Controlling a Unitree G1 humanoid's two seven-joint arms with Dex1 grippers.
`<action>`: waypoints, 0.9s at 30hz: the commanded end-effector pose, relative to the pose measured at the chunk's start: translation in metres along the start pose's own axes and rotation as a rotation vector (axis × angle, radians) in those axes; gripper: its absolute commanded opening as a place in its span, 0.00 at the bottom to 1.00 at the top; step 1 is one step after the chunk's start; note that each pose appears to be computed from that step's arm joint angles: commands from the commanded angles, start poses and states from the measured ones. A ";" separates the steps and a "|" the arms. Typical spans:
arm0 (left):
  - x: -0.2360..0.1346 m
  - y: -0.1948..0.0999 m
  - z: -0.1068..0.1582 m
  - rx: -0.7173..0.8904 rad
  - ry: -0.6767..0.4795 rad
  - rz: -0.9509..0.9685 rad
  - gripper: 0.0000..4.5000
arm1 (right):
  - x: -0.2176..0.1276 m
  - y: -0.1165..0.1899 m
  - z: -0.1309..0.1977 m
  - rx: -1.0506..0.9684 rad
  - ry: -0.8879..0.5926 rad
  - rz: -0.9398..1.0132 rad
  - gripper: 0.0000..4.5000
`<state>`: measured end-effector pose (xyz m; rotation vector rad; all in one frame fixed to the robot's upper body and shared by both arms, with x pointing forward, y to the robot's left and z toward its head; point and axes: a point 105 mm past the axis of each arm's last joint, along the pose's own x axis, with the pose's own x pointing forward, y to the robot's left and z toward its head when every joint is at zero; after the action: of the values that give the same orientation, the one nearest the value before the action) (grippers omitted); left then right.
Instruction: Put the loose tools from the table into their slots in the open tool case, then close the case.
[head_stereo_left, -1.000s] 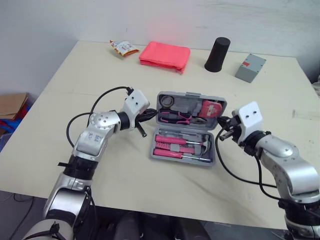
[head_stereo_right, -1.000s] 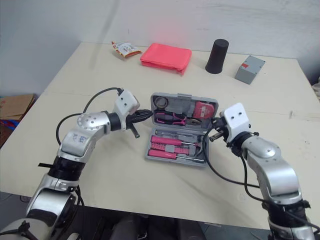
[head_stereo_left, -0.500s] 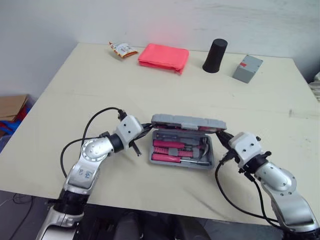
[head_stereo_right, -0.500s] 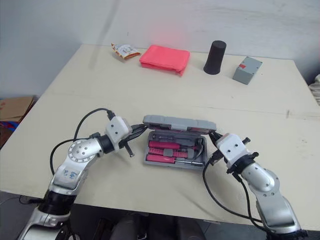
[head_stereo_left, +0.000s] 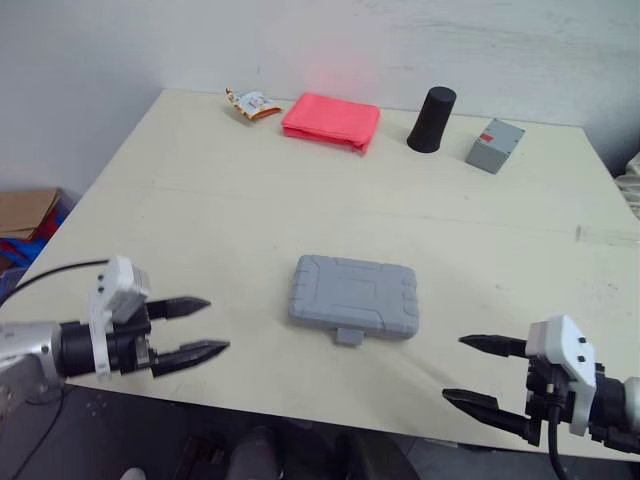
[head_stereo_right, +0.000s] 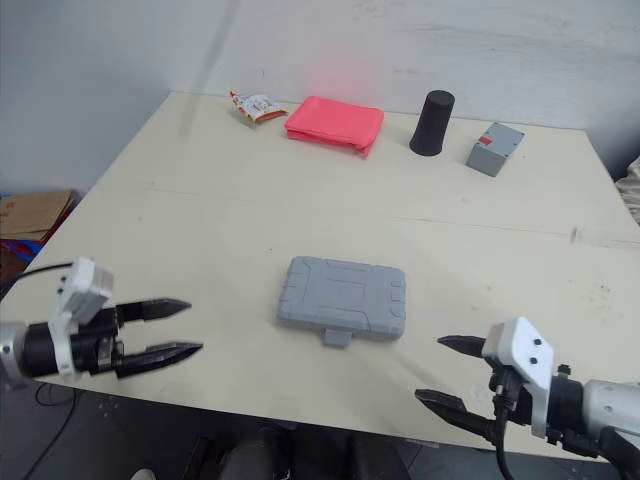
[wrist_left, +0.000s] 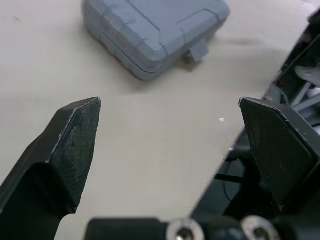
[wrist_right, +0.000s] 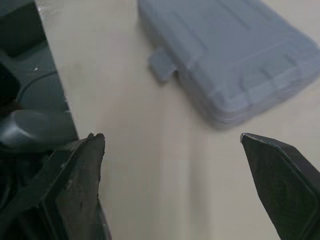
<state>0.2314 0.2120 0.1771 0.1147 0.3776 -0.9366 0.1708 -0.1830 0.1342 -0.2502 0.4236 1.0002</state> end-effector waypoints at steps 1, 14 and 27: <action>0.015 0.031 0.001 0.100 0.031 0.102 1.00 | 0.012 0.001 -0.003 -0.033 0.034 -0.001 0.88; 0.146 0.084 0.047 0.357 0.063 -0.037 0.00 | 0.069 -0.005 -0.004 -0.095 0.015 0.034 0.00; 0.189 0.064 0.039 0.485 0.116 -0.284 0.00 | 0.073 -0.038 0.005 -0.118 -0.050 -0.144 0.00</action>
<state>0.3962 0.1007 0.1341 0.5277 0.3015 -1.2521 0.2307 -0.1420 0.0942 -0.3335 0.3569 0.9210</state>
